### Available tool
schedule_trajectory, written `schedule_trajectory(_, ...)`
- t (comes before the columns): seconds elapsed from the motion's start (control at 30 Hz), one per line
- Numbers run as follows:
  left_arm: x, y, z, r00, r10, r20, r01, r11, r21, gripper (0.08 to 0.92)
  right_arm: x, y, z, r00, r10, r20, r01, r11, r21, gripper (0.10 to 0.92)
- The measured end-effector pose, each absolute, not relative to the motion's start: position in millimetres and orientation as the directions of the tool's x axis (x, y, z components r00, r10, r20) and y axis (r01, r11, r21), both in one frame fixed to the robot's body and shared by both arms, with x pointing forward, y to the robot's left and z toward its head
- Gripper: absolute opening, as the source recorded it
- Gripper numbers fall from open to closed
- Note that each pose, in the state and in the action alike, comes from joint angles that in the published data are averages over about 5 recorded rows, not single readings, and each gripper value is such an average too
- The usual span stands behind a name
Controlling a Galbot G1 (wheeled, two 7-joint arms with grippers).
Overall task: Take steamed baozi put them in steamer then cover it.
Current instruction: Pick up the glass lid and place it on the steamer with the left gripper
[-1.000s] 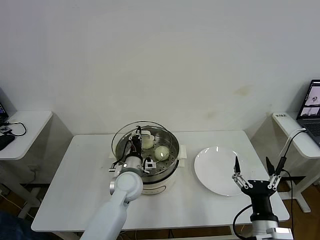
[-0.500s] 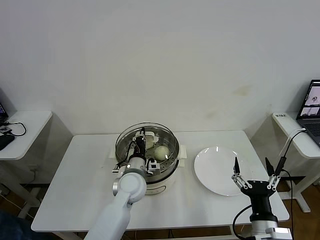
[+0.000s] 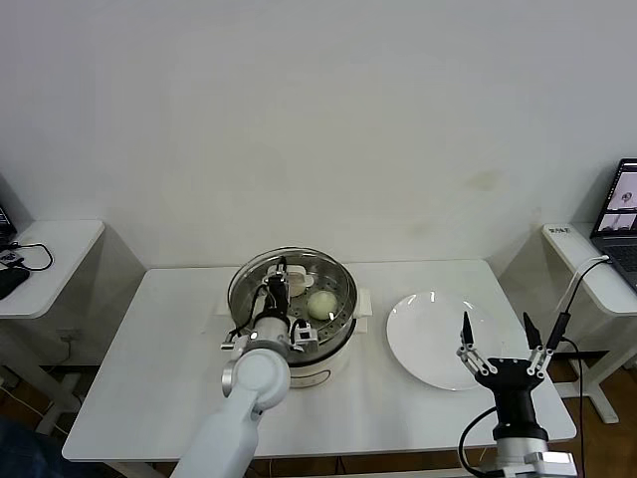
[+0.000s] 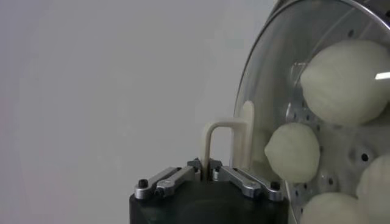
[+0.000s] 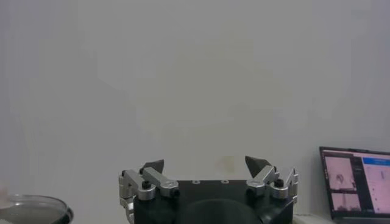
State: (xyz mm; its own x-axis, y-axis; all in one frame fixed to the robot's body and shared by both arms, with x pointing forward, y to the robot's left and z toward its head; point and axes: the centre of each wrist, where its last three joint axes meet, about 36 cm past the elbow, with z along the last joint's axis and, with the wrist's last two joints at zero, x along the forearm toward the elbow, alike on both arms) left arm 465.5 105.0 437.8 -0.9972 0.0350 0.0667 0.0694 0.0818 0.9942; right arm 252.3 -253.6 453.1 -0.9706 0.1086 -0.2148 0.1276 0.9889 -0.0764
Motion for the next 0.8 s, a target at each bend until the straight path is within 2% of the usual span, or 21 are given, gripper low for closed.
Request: schedule_trajectory(0.8, 455.0, 101.5, 437.1, -0.996, 0.049, 0.080, 0.084, 0.084, 0.993, 0.133, 253.0, -249.5, 452.9, -0.971, 0.101, -0.215, 0.119, 0.991, -0.069, 0.823)
